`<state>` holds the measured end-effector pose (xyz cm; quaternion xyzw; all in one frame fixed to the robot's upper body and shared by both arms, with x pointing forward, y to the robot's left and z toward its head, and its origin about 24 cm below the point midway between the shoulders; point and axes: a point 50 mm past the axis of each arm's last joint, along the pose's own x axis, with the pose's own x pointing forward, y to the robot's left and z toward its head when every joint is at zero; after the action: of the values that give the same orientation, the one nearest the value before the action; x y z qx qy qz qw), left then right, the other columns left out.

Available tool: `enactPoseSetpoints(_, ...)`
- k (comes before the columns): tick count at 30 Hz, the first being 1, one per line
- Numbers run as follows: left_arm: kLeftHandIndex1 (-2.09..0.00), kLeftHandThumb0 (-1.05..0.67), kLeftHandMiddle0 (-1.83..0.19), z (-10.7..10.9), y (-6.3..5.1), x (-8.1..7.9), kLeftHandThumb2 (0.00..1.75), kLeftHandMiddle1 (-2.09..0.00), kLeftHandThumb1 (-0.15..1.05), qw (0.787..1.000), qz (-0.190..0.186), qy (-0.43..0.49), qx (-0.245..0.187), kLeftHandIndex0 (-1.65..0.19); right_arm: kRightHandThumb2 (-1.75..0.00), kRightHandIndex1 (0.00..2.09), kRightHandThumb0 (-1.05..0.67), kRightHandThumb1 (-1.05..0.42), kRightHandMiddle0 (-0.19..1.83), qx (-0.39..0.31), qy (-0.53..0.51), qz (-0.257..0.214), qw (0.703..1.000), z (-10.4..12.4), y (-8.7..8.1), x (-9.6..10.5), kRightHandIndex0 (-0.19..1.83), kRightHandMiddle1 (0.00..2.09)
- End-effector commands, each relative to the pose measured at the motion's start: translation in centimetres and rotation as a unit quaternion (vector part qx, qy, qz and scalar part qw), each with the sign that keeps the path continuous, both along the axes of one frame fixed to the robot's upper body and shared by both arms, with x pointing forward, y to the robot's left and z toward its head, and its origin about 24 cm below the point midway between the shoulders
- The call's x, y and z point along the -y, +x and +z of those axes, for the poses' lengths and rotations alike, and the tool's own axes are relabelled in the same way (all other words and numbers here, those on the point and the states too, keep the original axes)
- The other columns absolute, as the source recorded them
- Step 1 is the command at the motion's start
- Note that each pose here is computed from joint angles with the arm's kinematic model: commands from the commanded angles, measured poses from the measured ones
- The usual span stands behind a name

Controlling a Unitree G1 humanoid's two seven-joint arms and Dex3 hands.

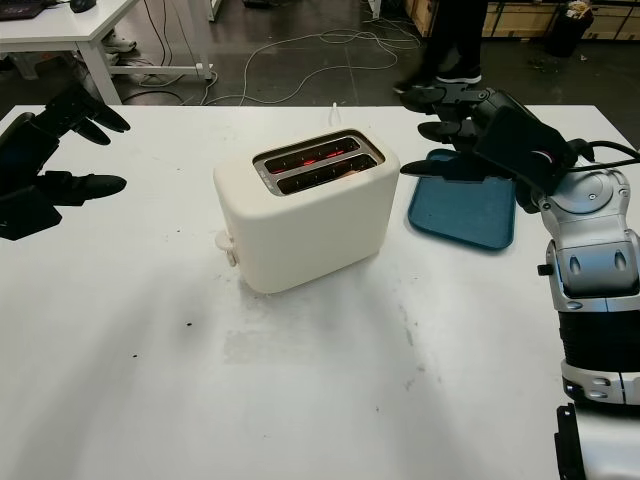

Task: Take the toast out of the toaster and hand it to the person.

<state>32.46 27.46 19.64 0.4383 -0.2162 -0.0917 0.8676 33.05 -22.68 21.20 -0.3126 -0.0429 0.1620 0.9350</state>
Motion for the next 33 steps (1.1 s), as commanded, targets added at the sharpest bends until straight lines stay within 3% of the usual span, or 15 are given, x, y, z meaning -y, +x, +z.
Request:
enactPoseSetpoints(1,-1.41,-1.05,0.00,-0.17,-0.09,0.03,0.33,-1.57,0.92,1.000,-0.003,-0.002,0.002,0.00,0.00,0.03,-0.55,-0.76,0.46,0.017,-0.009,0.004,1.000,0.68,-0.02,-0.05,0.45,0.01)
enactPoseSetpoints(33,-1.40,-1.05,0.00,-0.39,-0.18,0.02,0.33,-1.57,0.92,1.000,-0.004,-0.009,0.006,0.00,0.00,0.02,-0.52,-0.76,0.45,-0.001,0.012,-0.008,1.000,0.42,-0.13,-0.06,0.43,0.00)
